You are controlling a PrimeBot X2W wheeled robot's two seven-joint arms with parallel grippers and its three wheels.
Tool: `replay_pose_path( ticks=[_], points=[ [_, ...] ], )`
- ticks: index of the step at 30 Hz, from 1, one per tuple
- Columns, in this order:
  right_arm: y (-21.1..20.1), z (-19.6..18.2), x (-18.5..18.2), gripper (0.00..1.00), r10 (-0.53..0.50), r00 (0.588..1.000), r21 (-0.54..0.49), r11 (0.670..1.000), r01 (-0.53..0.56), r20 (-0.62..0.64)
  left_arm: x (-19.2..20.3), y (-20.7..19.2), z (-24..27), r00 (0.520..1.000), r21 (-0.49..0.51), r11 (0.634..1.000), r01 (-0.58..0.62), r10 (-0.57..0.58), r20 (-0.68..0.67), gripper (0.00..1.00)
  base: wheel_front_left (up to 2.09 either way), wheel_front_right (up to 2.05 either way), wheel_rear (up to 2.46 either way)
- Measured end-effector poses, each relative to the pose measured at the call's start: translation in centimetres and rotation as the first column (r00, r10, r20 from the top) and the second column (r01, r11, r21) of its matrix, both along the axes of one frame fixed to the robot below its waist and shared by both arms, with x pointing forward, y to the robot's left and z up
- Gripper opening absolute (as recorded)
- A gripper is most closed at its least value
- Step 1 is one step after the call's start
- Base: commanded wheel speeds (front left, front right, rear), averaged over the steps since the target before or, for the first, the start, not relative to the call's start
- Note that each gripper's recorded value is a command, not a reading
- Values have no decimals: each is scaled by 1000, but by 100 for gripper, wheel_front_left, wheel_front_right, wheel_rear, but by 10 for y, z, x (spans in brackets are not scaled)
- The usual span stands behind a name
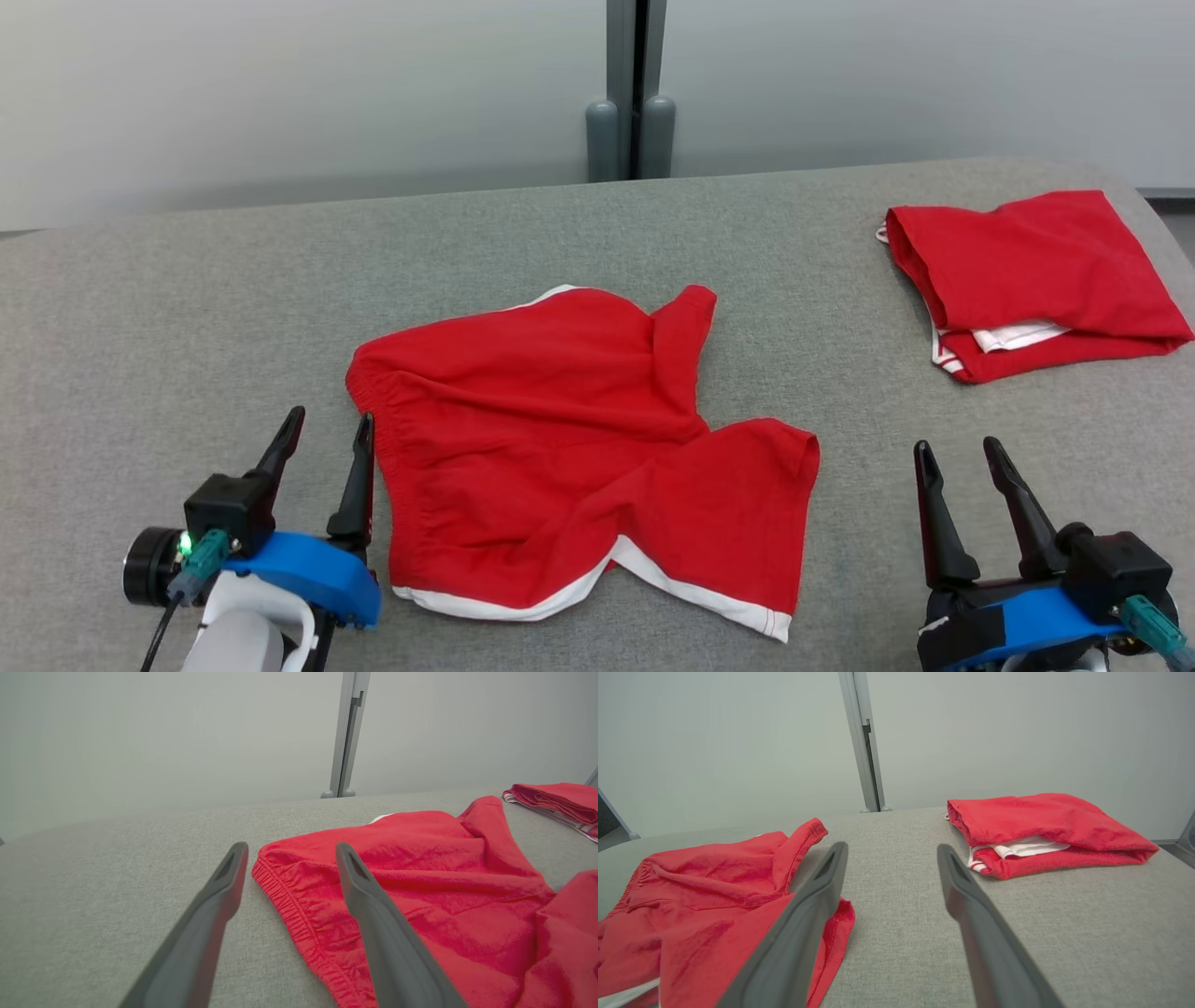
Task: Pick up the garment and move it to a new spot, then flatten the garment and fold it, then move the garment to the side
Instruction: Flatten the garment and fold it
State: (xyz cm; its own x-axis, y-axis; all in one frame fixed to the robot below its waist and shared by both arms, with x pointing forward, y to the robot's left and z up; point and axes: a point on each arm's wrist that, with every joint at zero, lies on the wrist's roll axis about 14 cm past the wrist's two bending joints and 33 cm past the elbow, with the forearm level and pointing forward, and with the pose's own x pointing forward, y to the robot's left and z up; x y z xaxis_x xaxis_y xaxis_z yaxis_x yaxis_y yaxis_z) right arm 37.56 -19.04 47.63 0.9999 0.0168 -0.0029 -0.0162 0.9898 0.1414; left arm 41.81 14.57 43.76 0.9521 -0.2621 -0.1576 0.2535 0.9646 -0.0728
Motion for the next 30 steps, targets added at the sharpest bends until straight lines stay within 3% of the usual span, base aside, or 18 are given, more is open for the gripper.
replay_pose_path(
  ticks=[6,18,30],
  points=[
    [9,0,-2,100,27,1000,4,1000,-27,-1,-16,18,9,998,-16,998,-62,63,29,100,0,0,0],
    [18,6,-11,100,56,998,4,998,-56,18,-51,51,71,948,-45,977,-207,212,239,100,0,0,0],
    [16,0,-27,100,47,999,21,999,-47,1,-78,67,65,931,-37,958,-285,285,226,100,0,0,0]
  ],
)
